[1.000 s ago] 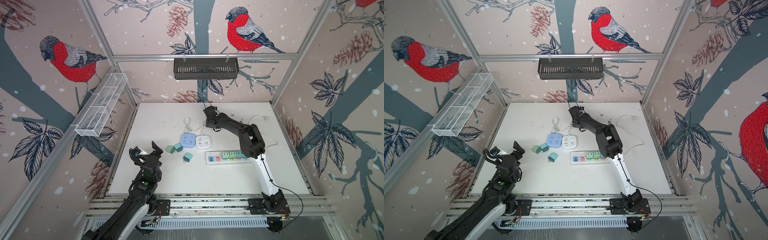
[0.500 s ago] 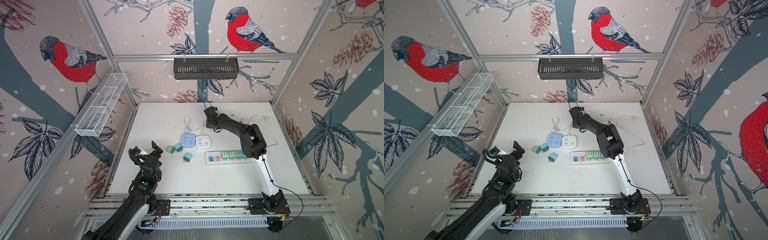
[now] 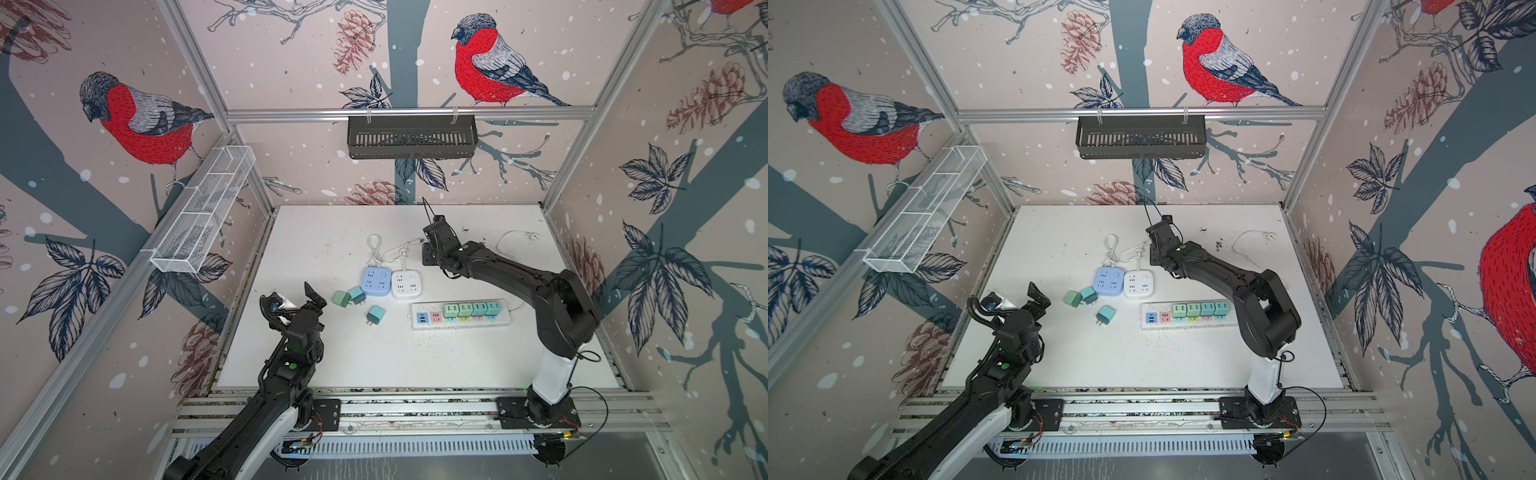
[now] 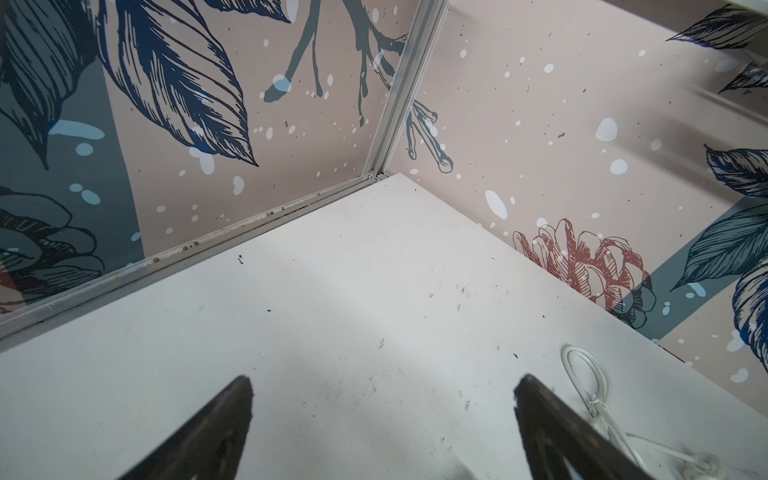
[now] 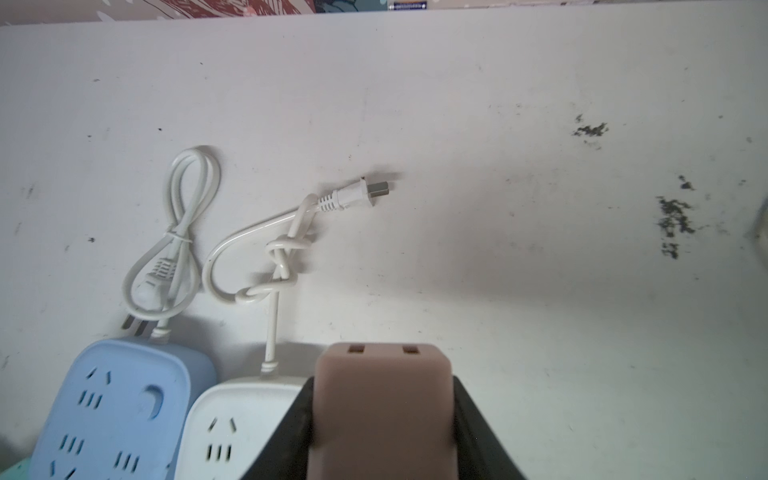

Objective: Insert the plug
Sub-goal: 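Lift the pink plug off the table with the right gripper, then carry the pink adapter toward the robot's center with the right gripper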

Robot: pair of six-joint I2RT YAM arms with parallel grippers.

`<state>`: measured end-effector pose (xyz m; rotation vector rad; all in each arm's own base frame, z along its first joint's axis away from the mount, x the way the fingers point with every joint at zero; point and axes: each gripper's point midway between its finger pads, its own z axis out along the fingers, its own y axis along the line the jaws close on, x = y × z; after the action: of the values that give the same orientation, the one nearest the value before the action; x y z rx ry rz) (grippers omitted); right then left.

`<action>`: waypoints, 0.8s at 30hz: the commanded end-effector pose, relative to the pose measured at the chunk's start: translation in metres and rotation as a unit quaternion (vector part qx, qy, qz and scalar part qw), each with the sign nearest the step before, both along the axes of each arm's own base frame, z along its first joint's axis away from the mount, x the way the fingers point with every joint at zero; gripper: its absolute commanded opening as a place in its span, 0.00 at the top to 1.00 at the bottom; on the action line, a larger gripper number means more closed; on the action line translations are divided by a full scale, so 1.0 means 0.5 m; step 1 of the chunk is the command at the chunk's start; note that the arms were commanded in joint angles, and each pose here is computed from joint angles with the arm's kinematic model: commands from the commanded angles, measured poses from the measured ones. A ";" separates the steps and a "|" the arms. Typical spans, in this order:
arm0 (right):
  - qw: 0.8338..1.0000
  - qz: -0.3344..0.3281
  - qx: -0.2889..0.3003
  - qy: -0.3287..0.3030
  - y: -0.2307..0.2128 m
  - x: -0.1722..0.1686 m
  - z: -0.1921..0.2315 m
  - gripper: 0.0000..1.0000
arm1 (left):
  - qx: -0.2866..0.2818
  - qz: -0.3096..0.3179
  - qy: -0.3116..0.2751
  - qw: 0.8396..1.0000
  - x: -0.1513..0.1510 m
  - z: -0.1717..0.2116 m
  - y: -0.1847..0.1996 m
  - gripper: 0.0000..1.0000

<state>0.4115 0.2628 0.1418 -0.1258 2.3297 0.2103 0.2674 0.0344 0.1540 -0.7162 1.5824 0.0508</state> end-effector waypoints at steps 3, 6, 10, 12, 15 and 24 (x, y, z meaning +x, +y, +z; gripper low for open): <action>0.989 0.023 0.017 -0.142 -0.017 -0.067 0.104 0.81 | -0.013 0.001 -0.029 0.999 0.006 0.025 -0.002 0.02; 0.979 0.044 0.053 -0.191 -0.041 -0.127 0.129 0.81 | -0.014 0.001 -0.029 0.999 0.006 0.024 -0.002 0.02; 0.959 0.057 0.109 -0.254 -0.091 -0.194 0.157 0.79 | -0.014 -0.002 -0.029 0.999 0.007 0.023 -0.003 0.02; 0.950 0.061 0.121 -0.282 -0.112 -0.219 0.163 0.76 | -0.013 -0.004 -0.028 0.999 0.008 0.024 -0.005 0.02; 0.941 0.086 0.126 -0.302 -0.121 -0.249 0.157 0.81 | -0.014 -0.006 -0.029 0.999 0.009 0.025 -0.006 0.02; 0.915 0.105 0.075 -0.381 -0.169 -0.292 0.151 0.86 | -0.014 -0.014 -0.027 0.999 0.010 0.023 -0.011 0.02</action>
<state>0.2673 0.1830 0.1993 -0.2901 1.6183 0.4294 0.2708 0.0294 0.1556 -0.7003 1.5838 0.0168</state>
